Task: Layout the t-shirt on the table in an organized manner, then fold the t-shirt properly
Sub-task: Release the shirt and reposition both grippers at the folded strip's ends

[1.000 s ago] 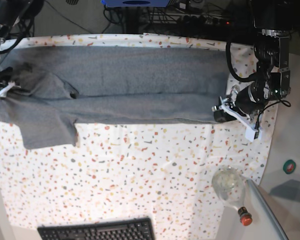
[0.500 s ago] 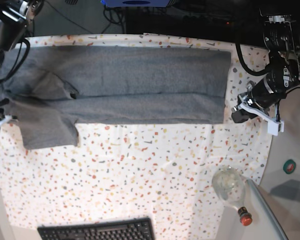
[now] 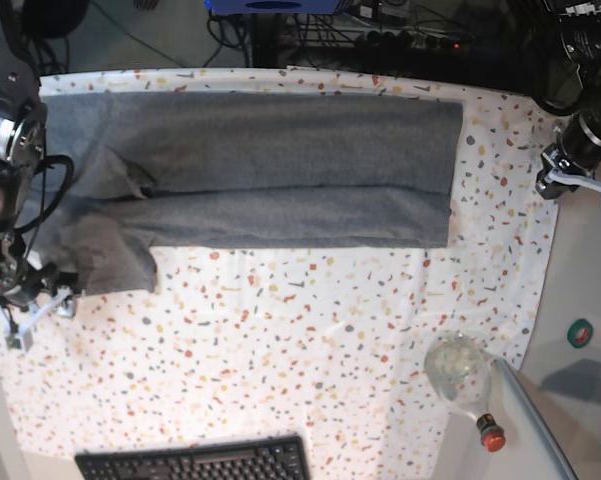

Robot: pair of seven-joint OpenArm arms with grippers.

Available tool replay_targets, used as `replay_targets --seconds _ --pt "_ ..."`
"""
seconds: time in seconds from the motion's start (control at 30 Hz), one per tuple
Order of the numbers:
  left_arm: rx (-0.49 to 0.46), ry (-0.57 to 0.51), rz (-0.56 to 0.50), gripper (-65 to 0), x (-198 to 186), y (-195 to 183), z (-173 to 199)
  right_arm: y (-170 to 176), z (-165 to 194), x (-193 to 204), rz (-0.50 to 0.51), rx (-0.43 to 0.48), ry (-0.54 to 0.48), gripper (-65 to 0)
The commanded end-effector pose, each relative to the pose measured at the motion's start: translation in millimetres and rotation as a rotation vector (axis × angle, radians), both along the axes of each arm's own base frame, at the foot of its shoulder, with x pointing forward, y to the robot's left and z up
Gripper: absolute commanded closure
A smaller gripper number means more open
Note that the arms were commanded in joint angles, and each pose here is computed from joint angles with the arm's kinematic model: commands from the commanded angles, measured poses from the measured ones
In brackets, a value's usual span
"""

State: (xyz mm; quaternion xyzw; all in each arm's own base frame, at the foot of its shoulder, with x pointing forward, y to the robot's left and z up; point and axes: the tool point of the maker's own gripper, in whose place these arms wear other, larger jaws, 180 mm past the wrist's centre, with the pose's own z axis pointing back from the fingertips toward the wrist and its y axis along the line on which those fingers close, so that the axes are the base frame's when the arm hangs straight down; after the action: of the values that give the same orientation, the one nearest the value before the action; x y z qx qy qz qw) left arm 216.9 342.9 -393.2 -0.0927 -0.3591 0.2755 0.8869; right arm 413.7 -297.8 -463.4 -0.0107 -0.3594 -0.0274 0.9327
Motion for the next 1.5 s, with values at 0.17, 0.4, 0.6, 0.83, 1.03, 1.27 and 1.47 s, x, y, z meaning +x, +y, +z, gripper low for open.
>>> replay_targets --seconds 0.17,0.4,0.6,0.83,1.03,1.27,1.47 --pt "0.072 -0.086 -0.089 0.0 -6 16 23 -20 -1 3 -0.092 -0.031 -0.053 -50.1" --pt "0.074 -0.089 -0.104 0.0 -6 14 24 -10 -18 -8 -0.096 0.003 -0.028 -47.1" --pt "0.065 -0.080 -0.103 0.0 -7 13 19 -11 -18 -9 -0.103 0.006 -0.033 0.0" --pt "0.024 -0.035 -0.065 0.0 -17 18 -1 -9 10 -12 -0.058 -0.094 -0.048 0.0" --pt "0.089 0.000 -0.076 0.0 -12 29 -3 18 67 -44 -0.017 -0.209 -0.117 0.0" --pt "0.166 0.026 -0.092 0.0 -2 36 -1 45 76 -104 -0.020 -0.224 -0.081 0.0" --pt "0.174 -0.002 -0.091 0.0 9 37 6 72 66 -147 -0.033 -0.181 -0.047 0.0"
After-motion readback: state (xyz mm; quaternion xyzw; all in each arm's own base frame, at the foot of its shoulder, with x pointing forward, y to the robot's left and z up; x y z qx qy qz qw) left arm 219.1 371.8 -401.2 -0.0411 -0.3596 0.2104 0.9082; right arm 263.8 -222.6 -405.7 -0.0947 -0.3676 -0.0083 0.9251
